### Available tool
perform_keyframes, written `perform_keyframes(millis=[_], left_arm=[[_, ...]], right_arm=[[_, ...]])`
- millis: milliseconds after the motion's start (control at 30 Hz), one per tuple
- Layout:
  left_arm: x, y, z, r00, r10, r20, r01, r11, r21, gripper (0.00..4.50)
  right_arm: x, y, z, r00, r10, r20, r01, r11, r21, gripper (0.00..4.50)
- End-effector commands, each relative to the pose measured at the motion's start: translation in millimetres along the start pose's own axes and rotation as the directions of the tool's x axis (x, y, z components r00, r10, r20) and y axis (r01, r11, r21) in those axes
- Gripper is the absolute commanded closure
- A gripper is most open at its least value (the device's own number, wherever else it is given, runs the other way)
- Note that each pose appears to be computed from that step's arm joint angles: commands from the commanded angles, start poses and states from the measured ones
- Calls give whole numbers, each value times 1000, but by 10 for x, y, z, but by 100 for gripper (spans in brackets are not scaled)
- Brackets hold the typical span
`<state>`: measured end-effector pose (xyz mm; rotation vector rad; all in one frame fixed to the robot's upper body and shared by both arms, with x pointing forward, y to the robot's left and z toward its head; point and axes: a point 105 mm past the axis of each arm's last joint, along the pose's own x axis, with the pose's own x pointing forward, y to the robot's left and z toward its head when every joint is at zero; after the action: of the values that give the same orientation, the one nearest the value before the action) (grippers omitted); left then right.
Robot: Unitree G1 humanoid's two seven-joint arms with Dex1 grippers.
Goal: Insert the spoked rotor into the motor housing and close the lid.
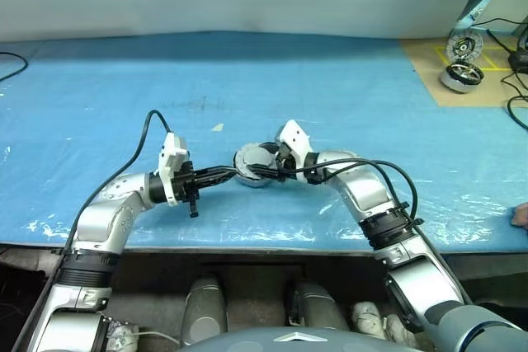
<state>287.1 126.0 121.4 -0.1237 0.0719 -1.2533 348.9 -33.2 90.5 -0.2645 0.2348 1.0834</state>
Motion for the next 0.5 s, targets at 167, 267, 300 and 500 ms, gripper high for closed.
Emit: perform_keyframes(millis=[167,267,300,500], left_arm=[[-95,-75,130,997,62,52,-65,996,53,450],[-104,-76,131,995,83,60,-86,995,48,450],[-106,-66,143,994,90,66,-94,994,47,450],[-186,90,230,984,154,84,-159,985,60,450]], right_arm=[[128,78,-224,998,5,-59,-2,999,48,155],[149,95,-239,997,15,-81,-15,1000,0,155],[151,91,-233,997,16,-81,-16,1000,-2,155],[120,78,-228,996,28,-84,-28,1000,-6,155]])
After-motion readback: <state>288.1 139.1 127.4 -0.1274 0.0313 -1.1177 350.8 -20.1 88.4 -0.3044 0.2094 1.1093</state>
